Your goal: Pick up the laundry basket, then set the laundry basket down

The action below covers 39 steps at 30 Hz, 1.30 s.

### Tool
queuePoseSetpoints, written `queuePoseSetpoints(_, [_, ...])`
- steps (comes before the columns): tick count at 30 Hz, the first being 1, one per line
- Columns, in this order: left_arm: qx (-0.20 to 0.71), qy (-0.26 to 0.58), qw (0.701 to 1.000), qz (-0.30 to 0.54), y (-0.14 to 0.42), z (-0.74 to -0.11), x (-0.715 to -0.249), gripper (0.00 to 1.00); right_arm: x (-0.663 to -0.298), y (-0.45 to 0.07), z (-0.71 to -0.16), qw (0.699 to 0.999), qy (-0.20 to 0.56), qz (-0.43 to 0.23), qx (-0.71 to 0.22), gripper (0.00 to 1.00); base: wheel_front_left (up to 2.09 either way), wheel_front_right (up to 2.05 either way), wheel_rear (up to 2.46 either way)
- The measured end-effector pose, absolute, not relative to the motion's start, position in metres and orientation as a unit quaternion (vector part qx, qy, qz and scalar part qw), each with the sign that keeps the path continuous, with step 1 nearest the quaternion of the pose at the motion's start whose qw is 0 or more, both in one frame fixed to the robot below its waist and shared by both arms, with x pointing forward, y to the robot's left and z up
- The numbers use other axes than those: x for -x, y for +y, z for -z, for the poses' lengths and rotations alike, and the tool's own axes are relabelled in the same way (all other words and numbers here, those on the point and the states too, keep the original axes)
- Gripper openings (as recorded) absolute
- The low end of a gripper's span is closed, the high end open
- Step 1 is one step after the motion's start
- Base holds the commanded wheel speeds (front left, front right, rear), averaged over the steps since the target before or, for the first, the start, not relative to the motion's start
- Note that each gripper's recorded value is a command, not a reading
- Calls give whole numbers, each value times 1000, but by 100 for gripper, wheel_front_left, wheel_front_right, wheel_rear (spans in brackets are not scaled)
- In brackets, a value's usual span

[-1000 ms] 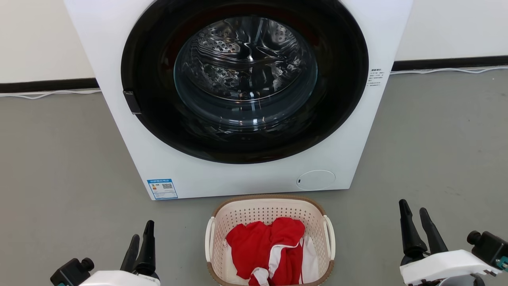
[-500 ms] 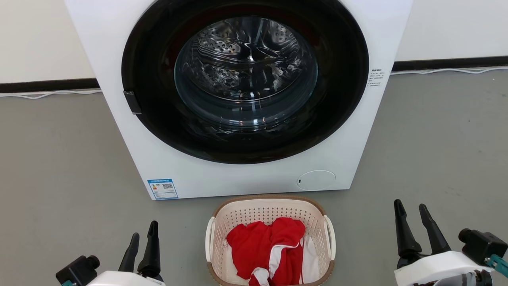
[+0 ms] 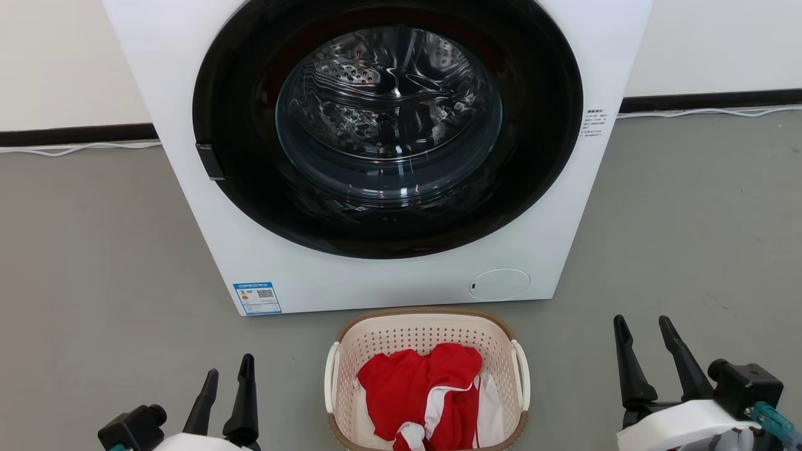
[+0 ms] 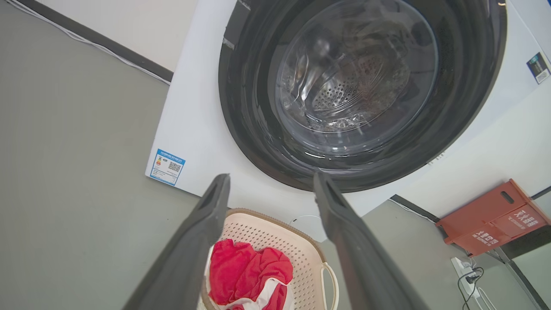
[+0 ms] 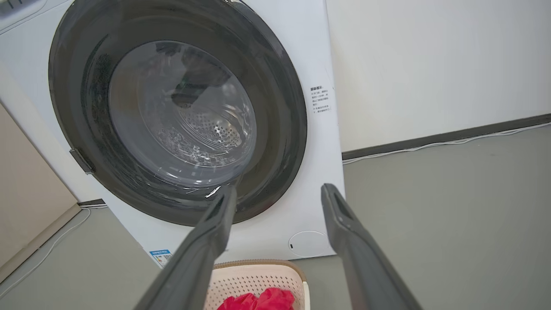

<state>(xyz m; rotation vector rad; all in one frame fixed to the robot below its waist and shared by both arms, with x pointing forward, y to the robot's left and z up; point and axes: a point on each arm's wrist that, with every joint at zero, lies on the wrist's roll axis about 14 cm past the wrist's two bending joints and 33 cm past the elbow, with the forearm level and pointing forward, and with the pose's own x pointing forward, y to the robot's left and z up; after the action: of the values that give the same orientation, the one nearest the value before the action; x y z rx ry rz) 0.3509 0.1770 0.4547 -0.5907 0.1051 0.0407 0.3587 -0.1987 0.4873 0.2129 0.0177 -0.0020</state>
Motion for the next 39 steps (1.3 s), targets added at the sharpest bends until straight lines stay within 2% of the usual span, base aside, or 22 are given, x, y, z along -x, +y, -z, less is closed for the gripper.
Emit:
queuePoseSetpoints(24, [178,36,983,12,168,-458,-350,100,-357,-195,-490,998,-5,-25,52,100,0,0,0])
queuePoseSetpoints(39, [172,40,984,13,167,-455,-349,100,-356,-200,-483,998,5,-17,55,100,0,0,0])
